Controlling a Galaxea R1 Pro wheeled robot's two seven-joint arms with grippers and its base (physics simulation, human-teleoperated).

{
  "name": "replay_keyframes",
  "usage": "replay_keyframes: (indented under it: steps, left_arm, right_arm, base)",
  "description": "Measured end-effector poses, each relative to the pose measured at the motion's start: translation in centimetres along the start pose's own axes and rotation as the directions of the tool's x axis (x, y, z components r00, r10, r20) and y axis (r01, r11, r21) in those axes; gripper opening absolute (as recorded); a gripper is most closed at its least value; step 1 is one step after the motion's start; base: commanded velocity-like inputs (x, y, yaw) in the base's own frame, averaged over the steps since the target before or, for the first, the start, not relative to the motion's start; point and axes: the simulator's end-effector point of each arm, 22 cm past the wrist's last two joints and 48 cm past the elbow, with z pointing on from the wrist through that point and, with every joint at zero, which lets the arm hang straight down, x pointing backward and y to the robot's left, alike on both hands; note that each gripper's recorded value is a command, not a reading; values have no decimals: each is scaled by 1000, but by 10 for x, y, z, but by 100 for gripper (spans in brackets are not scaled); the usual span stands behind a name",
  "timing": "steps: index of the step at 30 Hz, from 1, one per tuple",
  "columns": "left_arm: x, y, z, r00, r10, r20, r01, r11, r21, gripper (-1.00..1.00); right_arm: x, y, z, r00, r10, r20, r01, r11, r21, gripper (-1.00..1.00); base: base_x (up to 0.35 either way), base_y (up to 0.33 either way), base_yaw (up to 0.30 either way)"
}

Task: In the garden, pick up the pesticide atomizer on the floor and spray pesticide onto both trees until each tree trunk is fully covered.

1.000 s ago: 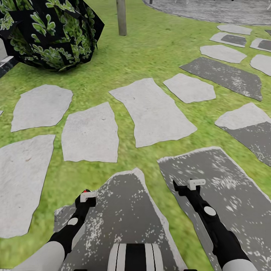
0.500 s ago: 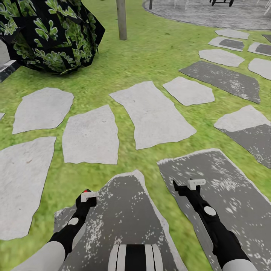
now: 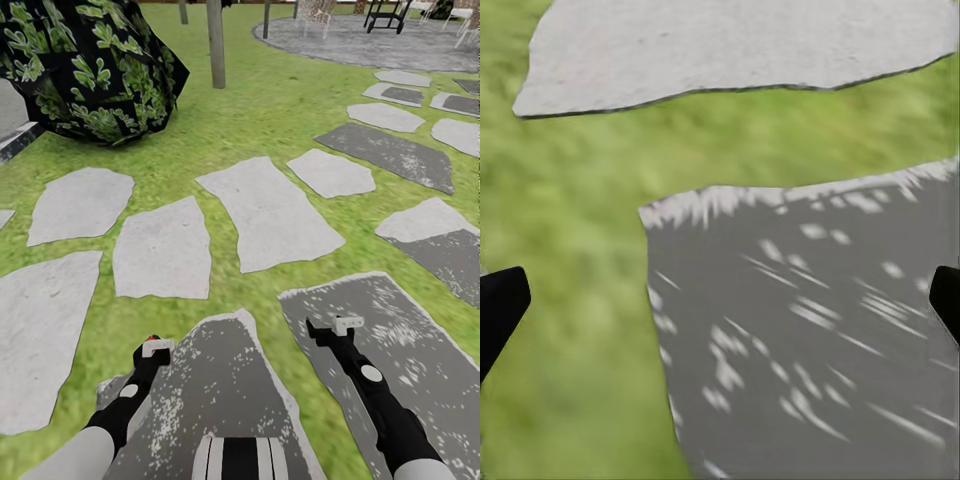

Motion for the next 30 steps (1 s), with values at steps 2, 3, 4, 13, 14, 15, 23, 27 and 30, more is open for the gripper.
replay_keyframes:
  steps: [2, 3, 4, 13, 14, 15, 23, 27, 30]
  left_arm:
    - [-3, -1, -1, 1000, 2, 3, -2, 1000, 1, -100]
    - [-1, 9, -3, 1000, 9, -2, -9, 1000, -10, -100]
    - [-2, 12, -4, 1000, 14, 0, -14, 1000, -13, -100]
    - [-14, 34, -13, 999, 33, 19, -32, 999, -34, -100]
    - [-17, 34, -14, 999, 34, 24, -33, 999, -33, -100]
    - [-19, 34, -14, 999, 34, 28, -33, 999, -33, -100]
    - [-39, 32, -19, 997, 41, 59, -39, 999, -28, -100]
    - [-46, 28, -21, 997, 43, 60, -42, 999, -21, -100]
    - [-42, 27, -22, 999, 41, 9, -41, 999, -20, -100]
  right_arm:
    - [-6, -1, -1, 1000, 0, 10, 0, 1000, 1, 100]
    - [-6, 1, -2, 1000, 2, 9, -2, 1000, -2, 100]
    - [-8, 1, -3, 1000, 3, 12, -3, 1000, -3, 100]
    - [-28, 35, -7, 998, 53, 45, -51, 998, -35, 100]
    - [-32, 36, -7, 997, 54, 51, -52, 998, -35, 100]
    - [-35, 36, -8, 997, 55, 56, -53, 998, -34, 100]
    - [-61, 32, -15, 993, 58, 102, -55, 998, -26, 100]
    - [-101, 29, -23, 982, 46, 181, -42, 999, -25, 100]
    - [-135, 29, -33, 968, 39, 247, -34, 999, -26, 100]
  base:
    - [0, 0, 0]
    - [0, 0, 0]
    - [0, 0, 0]
    - [0, 0, 0]
    - [0, 0, 0]
    - [0, 0, 0]
    - [0, 0, 0]
    - [0, 0, 0]
    - [0, 0, 0]
